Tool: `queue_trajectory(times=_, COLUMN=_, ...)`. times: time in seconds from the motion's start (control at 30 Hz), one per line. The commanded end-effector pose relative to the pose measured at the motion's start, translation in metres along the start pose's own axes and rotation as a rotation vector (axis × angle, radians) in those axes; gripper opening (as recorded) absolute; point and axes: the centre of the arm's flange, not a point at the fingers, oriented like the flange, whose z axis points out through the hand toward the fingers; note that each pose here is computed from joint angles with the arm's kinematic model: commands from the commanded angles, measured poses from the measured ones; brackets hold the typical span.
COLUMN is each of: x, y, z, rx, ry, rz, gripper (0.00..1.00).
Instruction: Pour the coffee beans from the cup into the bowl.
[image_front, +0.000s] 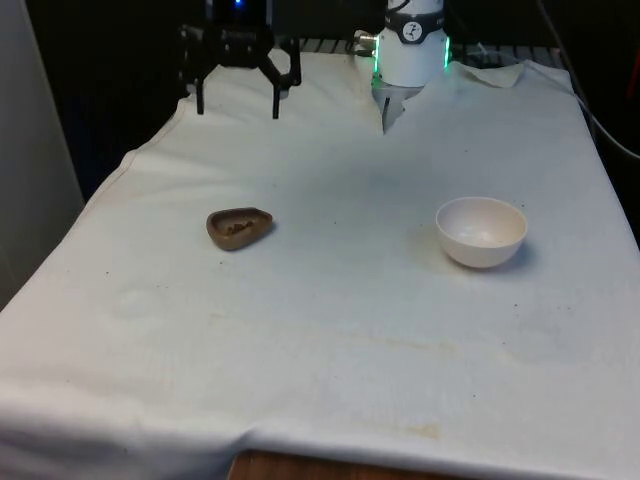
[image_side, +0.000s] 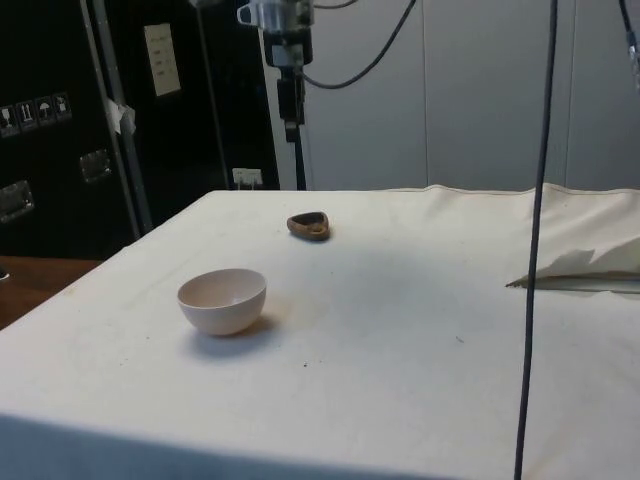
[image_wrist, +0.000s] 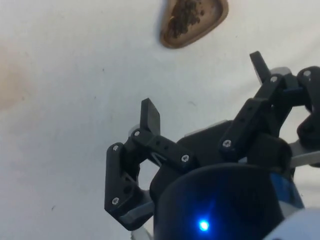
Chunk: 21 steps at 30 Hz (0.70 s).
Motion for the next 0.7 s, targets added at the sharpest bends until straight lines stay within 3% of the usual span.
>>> queue_trajectory(times=0.0, x=0.001, y=0.002, z=0.005, rx=0.000, ry=0.004, rz=-0.006, gripper=1.00)
queue_trajectory(times=0.27, x=0.008, y=0.011, z=0.032, rx=0.005, ry=-0.016, rz=-0.022, gripper=1.00)
queue_trajectory(times=0.4, x=0.012, y=0.017, z=0.047, rx=0.030, ry=-0.016, rz=-0.034, gripper=1.00)
queue_trajectory(times=0.47, x=0.015, y=0.018, z=0.053, rx=0.037, ry=-0.016, rz=-0.040, gripper=1.00)
queue_trajectory(times=0.5, x=0.013, y=0.016, z=0.046, rx=0.024, ry=-0.016, rz=-0.033, gripper=1.00)
queue_trajectory(times=0.53, x=0.016, y=0.020, z=0.056, rx=0.039, ry=-0.015, rz=-0.041, gripper=1.00)
queue_trajectory(times=0.67, x=0.020, y=0.023, z=0.066, rx=0.049, ry=-0.012, rz=-0.055, gripper=1.00)
